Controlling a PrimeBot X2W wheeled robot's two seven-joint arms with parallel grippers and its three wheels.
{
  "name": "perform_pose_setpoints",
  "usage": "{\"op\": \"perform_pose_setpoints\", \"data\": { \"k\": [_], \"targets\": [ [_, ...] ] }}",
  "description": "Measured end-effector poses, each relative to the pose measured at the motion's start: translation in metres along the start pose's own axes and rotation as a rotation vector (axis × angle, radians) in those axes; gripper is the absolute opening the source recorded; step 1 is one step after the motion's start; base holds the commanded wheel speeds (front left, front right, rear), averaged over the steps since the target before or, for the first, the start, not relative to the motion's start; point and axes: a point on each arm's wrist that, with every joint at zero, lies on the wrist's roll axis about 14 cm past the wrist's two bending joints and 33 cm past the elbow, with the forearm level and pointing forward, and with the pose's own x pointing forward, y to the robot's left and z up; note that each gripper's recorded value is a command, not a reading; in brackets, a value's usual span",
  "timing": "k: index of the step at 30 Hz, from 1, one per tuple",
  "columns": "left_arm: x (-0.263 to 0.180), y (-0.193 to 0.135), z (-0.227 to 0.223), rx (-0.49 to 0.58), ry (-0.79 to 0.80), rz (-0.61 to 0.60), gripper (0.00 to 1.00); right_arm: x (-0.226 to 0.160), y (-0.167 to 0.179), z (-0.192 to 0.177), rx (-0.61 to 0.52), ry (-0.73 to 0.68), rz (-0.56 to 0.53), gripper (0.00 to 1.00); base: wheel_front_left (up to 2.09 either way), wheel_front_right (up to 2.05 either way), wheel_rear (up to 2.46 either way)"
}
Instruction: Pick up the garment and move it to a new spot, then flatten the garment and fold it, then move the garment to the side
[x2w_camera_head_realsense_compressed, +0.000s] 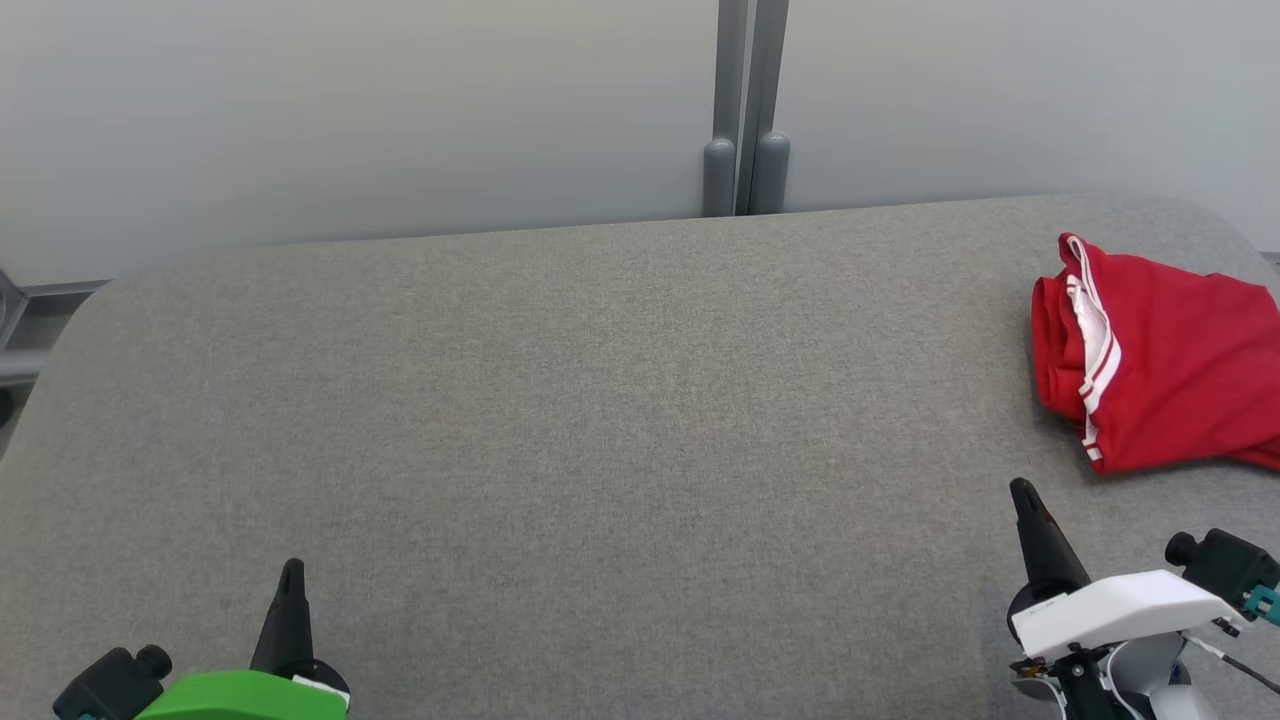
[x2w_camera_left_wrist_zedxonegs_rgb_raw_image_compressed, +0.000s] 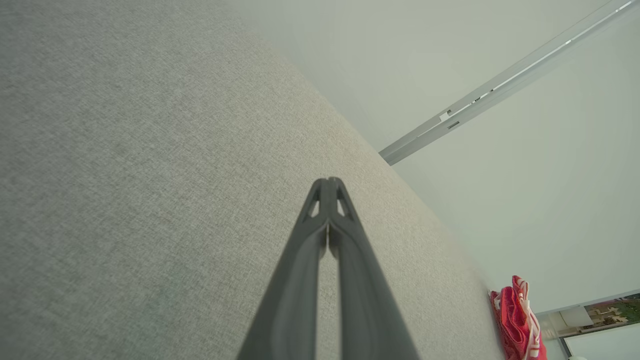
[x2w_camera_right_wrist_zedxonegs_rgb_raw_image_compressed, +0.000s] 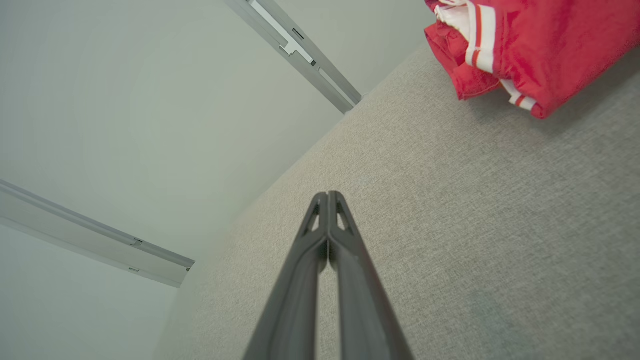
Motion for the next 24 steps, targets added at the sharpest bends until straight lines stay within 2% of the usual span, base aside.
{"op": "perform_pose_setpoints", "data": {
  "k": [24],
  "targets": [
    [0.01,-0.012,0.006,-0.274,0.001,-0.038,0.0,0.002,-0.008,0.009,0.294,-0.014,-0.018,0.0,0.0,0.0,0.0]
  ]
}}
